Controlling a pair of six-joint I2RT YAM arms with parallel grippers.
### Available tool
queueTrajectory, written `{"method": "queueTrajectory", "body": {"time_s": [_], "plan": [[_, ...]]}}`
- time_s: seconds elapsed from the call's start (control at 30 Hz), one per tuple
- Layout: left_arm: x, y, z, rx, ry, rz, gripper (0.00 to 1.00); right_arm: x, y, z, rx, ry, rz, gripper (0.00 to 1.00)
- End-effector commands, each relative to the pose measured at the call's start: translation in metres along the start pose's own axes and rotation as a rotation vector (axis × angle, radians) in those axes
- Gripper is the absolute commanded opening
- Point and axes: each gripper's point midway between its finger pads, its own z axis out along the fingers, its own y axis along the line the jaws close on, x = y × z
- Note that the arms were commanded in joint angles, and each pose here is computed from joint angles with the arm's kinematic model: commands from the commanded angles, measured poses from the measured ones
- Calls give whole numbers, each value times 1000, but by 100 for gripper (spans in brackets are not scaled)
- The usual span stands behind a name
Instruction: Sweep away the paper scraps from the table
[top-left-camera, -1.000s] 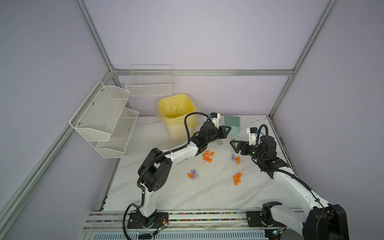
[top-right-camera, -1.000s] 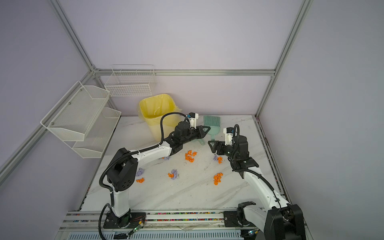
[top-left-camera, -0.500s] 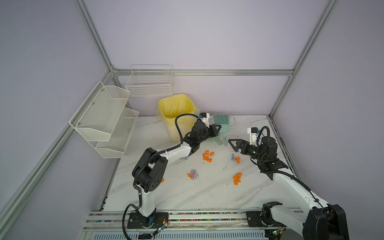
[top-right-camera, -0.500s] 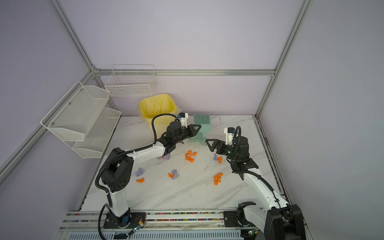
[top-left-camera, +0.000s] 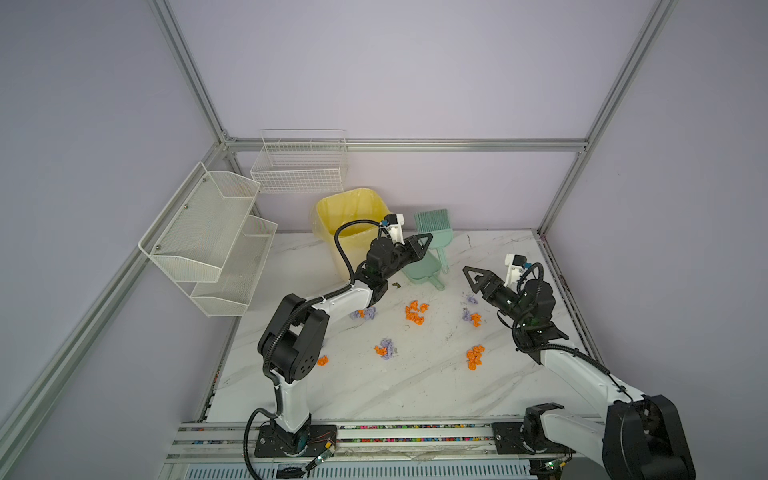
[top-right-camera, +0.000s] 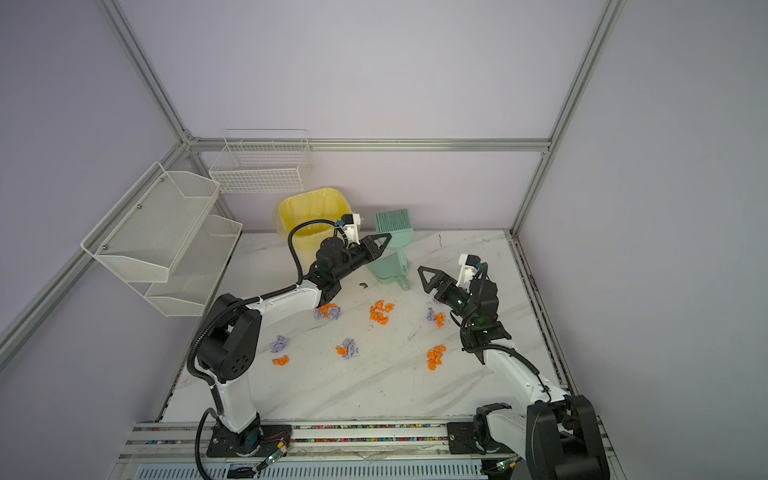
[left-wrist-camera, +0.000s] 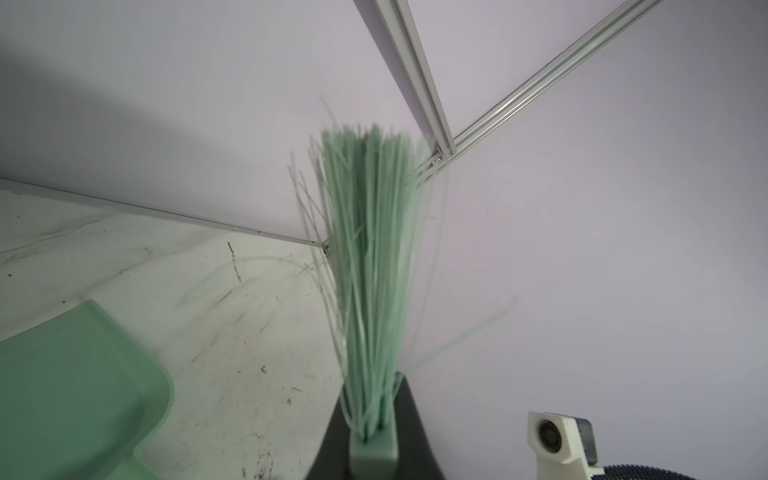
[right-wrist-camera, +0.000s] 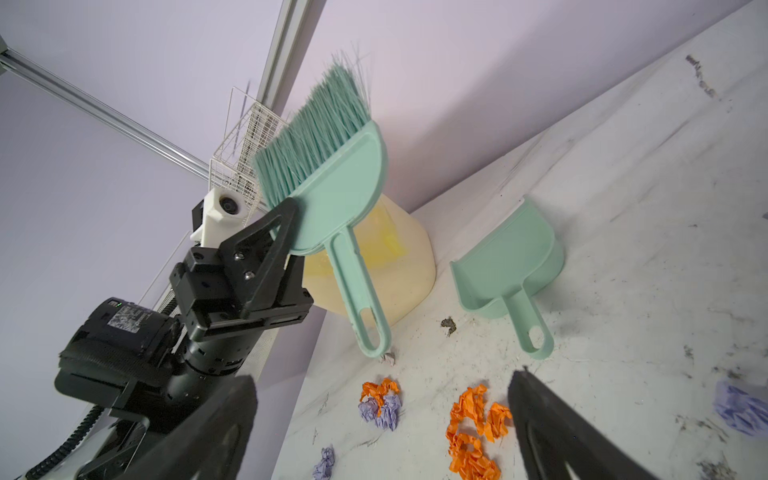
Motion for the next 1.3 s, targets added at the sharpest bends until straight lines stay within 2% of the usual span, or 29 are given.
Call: {"method": "queueTrajectory", "body": {"time_s": [0.0, 0.07, 0.23, 0.67, 0.83, 1.1, 1.27], "plan": [[-14, -27, 2, 141, -40, -25, 0, 0, 30, 5, -203, 12, 70, 97], [-19, -32, 4, 183, -54, -49, 0, -2, 37, 1, -267, -17, 97, 97], [-22, -40, 9, 260, -69, -103, 0, -13, 53, -3, -322, -50, 77, 97], [-26, -45, 5, 357, -125, -175, 0, -16, 42, 7, -318, -67, 153, 97], [-26, -46, 4, 385, -131, -205, 0, -15, 32, 17, -309, -58, 190, 92], [-21, -47, 3, 418, -118, -249, 0, -6, 53, 37, -339, -26, 176, 85], [-20, -56, -1, 453, -123, -237, 0, -3, 65, 49, -380, -30, 180, 74]]}}
